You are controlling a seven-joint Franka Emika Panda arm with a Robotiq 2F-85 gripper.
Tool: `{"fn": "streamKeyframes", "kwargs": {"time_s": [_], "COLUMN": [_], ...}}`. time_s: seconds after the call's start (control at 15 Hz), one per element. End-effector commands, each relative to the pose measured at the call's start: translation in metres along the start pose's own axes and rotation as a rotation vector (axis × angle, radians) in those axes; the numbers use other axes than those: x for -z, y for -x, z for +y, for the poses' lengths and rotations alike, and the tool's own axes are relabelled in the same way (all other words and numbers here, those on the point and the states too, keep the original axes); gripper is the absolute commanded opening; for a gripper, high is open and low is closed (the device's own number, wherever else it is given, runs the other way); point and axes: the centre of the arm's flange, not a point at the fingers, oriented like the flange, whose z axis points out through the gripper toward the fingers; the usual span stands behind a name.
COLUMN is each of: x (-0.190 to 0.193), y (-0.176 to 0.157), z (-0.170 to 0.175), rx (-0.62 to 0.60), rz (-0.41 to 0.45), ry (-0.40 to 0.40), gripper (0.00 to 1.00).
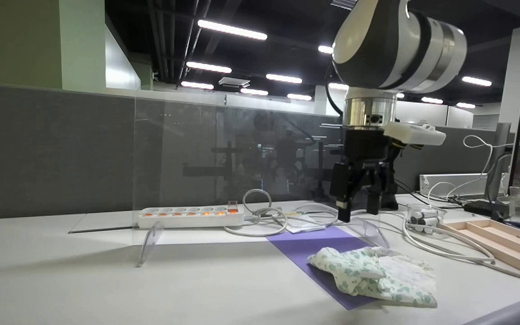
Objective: Hang the fabric on the glass panel
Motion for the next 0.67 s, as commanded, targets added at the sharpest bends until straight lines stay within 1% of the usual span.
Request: {"fn": "streamKeyframes", "kwargs": {"time_s": [0.0, 0.33, 0.6], "x": [-0.033, -0.072, -0.088], "y": [-0.005, 0.006, 0.009], "z": [0.001, 0.007, 0.012], "rx": [0.024, 0.025, 0.011], "rz": [-0.056, -0.147, -0.181], "ry": [-0.011, -0.017, -0.023], "gripper": [1.0, 1.0, 1.0]}}
